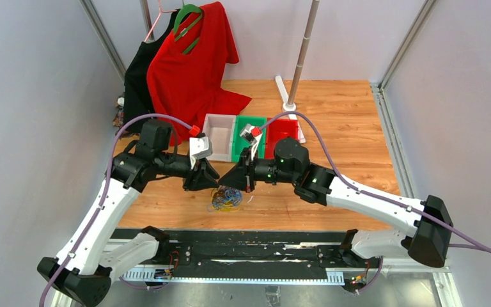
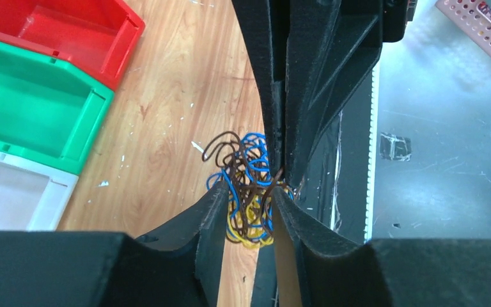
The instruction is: Untangle the cables
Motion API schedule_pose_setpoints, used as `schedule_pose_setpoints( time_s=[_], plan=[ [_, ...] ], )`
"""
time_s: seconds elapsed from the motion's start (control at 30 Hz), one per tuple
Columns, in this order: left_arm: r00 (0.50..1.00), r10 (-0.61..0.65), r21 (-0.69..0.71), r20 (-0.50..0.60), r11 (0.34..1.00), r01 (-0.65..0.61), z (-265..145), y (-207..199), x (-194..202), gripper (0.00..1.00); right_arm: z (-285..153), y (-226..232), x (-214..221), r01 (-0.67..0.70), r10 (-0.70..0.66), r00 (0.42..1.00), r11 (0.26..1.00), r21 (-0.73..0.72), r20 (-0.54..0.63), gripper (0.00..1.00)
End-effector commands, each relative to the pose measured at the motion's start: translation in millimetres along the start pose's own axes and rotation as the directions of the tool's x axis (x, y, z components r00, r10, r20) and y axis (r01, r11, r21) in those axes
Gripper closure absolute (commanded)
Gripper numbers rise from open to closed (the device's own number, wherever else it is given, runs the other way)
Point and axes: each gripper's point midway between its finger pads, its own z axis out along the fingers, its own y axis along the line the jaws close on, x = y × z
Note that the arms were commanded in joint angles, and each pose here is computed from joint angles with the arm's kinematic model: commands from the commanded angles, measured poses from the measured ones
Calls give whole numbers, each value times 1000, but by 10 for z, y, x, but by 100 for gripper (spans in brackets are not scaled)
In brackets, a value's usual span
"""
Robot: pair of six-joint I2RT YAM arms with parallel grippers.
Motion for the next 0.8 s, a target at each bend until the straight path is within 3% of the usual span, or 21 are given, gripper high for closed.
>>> schedule_pose_setpoints(
  time_s=[0.0,0.37,0.53,0.7,0.77],
  plan=[
    [1000,23,31,10,999,-23,-10,-92,-17,68,51,227,-77,2,-2,1000,995,-100,-4,99],
    [1000,-16,-129,27,991,19,-71,102,-62,97,80,264,-63,-17,15,1000,992,-124,-19,99],
    [982,-146,-205,115,964,168,-101,183,-214,99,125,95,-119,-16,16,1000,999,-33,13,99],
    [955,-226,-420,191,861,288,-335,420,-278,99,16,-472,-249,5,-43,992,952,305,118,52],
    [944,-257,-452,206,831,324,-382,437,-244,99,-10,-557,-289,27,-89,984,930,365,152,41]
  ],
)
